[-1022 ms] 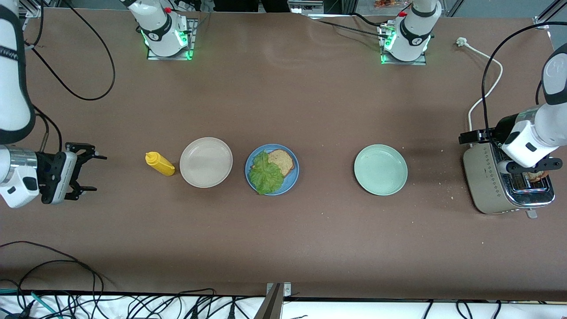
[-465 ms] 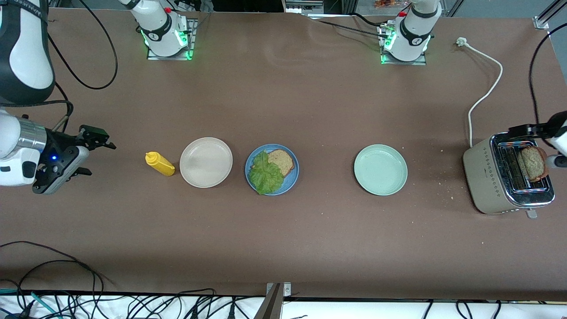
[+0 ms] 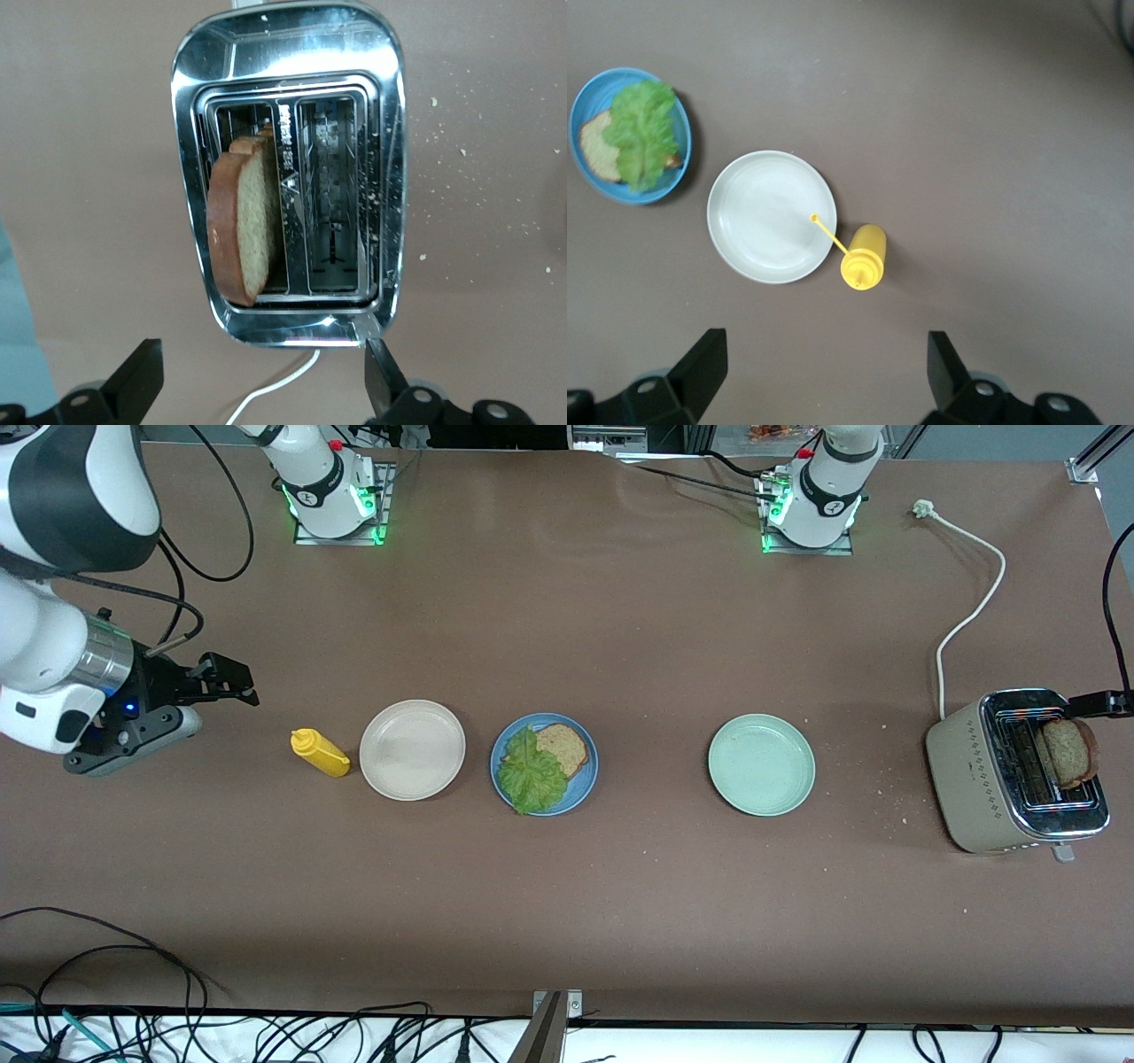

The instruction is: Make sandwich in blue plate with both arms

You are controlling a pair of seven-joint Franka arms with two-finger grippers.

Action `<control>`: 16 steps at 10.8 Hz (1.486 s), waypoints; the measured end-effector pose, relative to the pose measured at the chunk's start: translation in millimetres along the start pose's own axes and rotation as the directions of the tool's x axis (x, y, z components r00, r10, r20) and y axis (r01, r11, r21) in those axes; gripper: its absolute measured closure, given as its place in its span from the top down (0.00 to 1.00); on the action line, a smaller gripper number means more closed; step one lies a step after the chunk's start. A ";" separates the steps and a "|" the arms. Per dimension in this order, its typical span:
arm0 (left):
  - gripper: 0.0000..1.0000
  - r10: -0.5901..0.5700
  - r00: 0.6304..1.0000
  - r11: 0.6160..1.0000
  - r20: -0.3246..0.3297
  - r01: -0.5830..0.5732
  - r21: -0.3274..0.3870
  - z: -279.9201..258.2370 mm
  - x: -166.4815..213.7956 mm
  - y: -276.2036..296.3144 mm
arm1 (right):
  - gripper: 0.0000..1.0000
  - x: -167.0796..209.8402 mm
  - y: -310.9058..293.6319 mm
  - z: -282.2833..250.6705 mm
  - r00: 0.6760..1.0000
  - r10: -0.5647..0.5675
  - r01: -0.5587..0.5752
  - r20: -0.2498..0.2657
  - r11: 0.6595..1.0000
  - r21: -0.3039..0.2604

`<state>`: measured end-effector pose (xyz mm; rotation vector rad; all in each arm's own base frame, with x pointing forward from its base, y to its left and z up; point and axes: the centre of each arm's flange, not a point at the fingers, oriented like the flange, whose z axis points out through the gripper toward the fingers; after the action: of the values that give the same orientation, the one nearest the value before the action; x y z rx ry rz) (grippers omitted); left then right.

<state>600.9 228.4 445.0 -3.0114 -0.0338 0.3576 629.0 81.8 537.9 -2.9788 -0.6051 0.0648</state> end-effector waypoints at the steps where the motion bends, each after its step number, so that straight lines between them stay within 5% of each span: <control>1: 1.00 -0.001 1.000 1.000 0.002 0.001 -0.008 12.0 5.7 -4.0 | 1.00 -3.3 0.0 -0.7 0.998 0.060 -0.061 -0.034 0.998 -0.032; 4: 1.00 0.001 1.000 0.999 0.019 -0.001 -0.035 50.7 22.5 -10.3 | 1.00 -24.5 53.8 7.8 0.972 0.218 -0.224 -0.092 0.972 -0.064; 8: 0.88 -0.031 0.999 0.997 0.043 0.034 -0.065 79.4 20.3 -41.6 | 1.00 -43.6 47.8 -20.9 0.971 0.235 -0.237 -0.051 0.970 -0.057; 13: 0.19 -0.027 0.999 0.997 0.030 0.029 -0.068 75.5 23.9 -41.5 | 1.00 -50.4 35.9 -47.7 0.959 0.276 -0.280 -0.065 0.959 -0.053; 16: 0.14 -0.022 1.000 0.998 -0.014 0.021 -0.059 53.1 29.9 -38.3 | 1.00 -64.1 30.1 -64.3 0.959 0.278 -0.281 -0.056 0.959 -0.049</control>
<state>617.1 273.1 391.0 -3.0693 -0.0769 0.3382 585.6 23.3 600.0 -3.0877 -0.1793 -0.0038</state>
